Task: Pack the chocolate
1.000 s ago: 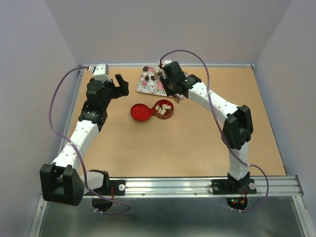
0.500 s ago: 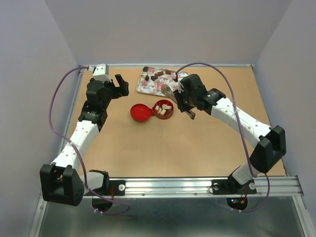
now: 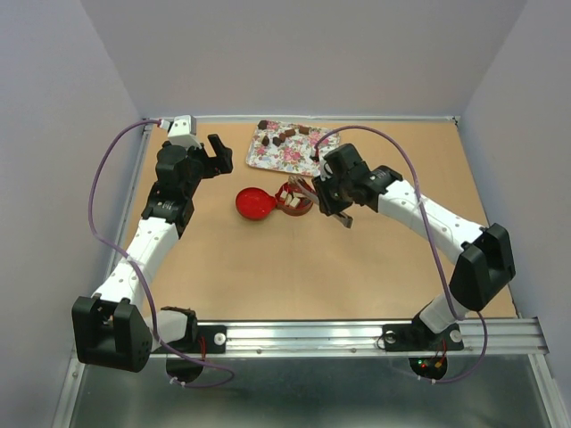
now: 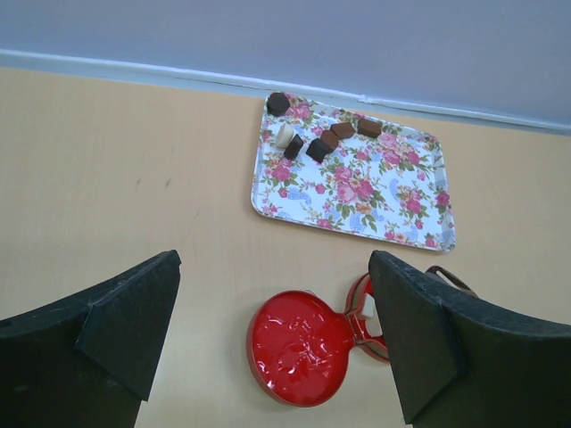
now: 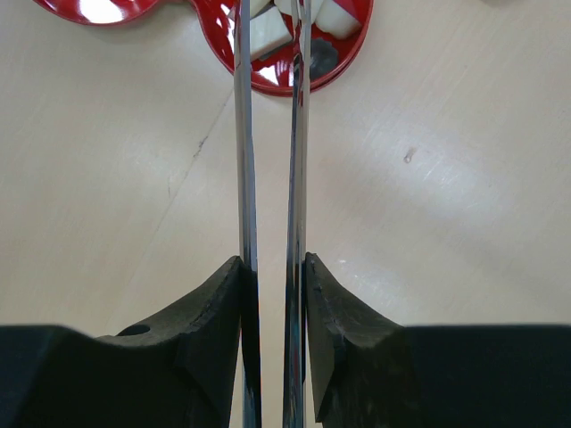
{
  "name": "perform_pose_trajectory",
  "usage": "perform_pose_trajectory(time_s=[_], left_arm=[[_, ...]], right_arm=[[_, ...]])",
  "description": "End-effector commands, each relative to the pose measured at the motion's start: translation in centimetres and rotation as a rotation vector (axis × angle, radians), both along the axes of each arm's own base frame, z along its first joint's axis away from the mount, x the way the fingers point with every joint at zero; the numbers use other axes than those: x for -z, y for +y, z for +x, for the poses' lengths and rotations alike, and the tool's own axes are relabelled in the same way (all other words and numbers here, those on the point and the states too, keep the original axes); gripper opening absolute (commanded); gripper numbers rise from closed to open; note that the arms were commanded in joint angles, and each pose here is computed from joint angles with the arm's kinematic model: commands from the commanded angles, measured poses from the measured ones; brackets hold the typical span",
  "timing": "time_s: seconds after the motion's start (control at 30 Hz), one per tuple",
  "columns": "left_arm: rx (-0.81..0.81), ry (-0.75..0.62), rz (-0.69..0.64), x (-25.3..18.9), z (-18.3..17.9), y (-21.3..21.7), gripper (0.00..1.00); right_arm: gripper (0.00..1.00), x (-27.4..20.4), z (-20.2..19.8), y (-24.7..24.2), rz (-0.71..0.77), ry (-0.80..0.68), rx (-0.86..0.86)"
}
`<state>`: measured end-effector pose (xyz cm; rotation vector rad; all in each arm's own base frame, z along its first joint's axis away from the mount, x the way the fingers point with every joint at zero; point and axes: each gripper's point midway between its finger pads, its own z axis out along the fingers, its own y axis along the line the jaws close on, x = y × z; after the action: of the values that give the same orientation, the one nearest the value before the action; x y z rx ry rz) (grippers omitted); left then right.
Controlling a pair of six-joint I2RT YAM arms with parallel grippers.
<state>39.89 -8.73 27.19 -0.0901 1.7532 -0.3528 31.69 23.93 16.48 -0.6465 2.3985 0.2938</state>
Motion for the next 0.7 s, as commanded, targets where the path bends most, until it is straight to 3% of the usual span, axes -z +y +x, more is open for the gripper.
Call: perform_pose_trajectory(time_s=[0.0,0.33,0.67], left_arm=[[0.006,-0.087,-0.012,-3.3,0.2,-0.2,0.99],[0.0,-0.076,-0.005,-2.8,0.4,-0.1,0.99],[0.003,-0.074,-0.007,-2.8,0.4,-0.2,0.99]], right_arm=[[0.31,-1.5,1.6,1.3,0.045,-0.042,-0.012],[0.32,-0.6,2.1,2.5,0.055,-0.016,-0.048],[0.43,-1.4,2.2,2.4,0.063,-0.032,-0.037]])
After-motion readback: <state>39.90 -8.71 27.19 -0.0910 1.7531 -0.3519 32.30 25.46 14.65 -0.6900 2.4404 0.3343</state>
